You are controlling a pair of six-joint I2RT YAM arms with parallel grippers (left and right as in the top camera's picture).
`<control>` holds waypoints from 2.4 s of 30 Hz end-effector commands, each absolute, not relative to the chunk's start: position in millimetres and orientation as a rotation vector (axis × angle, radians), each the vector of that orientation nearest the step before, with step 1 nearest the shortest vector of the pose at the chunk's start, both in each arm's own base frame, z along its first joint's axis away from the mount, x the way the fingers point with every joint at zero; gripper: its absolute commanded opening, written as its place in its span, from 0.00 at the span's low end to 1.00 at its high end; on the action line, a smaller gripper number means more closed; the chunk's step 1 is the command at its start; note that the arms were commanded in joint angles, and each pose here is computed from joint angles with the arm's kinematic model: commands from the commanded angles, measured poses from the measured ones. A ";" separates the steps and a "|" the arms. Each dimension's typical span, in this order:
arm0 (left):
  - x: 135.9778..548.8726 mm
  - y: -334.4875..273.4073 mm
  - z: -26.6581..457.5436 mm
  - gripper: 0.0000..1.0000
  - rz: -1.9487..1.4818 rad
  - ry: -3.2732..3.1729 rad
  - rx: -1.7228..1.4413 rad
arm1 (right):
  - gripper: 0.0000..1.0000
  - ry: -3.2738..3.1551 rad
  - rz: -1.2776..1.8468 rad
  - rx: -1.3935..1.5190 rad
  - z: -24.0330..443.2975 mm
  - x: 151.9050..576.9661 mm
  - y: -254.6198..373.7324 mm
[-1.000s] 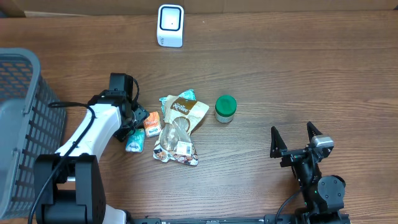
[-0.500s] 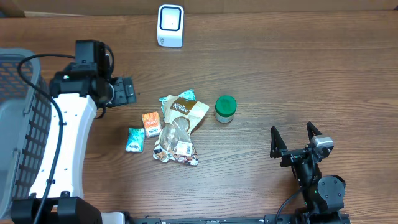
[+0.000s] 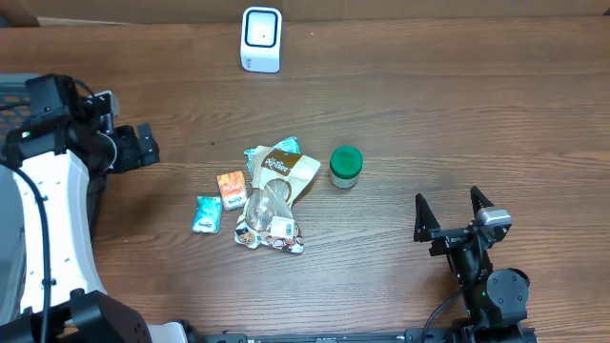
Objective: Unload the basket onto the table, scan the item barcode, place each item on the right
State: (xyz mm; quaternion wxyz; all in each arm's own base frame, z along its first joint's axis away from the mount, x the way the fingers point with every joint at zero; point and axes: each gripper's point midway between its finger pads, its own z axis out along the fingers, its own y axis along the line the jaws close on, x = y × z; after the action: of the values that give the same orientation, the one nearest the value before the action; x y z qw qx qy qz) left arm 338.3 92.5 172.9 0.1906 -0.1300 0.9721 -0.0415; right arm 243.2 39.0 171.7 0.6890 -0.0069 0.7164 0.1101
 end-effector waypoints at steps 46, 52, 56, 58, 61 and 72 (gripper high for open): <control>349.8 79.9 190.0 1.00 -0.296 2.641 -0.145 | 1.00 1.600 0.243 -0.010 169.7 243.5 38.4; 349.9 79.9 190.1 1.00 -0.295 2.640 -0.145 | 1.00 1.563 0.283 -0.043 179.1 242.1 45.8; 349.9 80.0 190.0 1.00 -0.295 2.640 -0.145 | 1.00 1.532 0.375 -0.140 188.2 236.1 65.6; 349.9 79.9 190.1 1.00 -0.295 2.640 -0.145 | 1.00 1.537 0.406 -0.172 197.6 231.7 71.8; 349.9 79.9 190.1 1.00 -0.295 2.640 -0.145 | 1.00 1.548 0.447 -0.214 222.4 225.4 79.9; 349.9 79.9 190.1 0.99 -0.295 2.640 -0.145 | 1.00 1.883 0.655 -0.322 284.8 244.1 115.3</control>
State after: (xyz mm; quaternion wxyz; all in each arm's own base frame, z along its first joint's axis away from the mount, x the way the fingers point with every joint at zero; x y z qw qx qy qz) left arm 345.3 83.2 181.4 0.2245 -0.0706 0.9661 -0.1061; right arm 236.1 100.5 267.1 0.5669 -0.1167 0.7790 0.2414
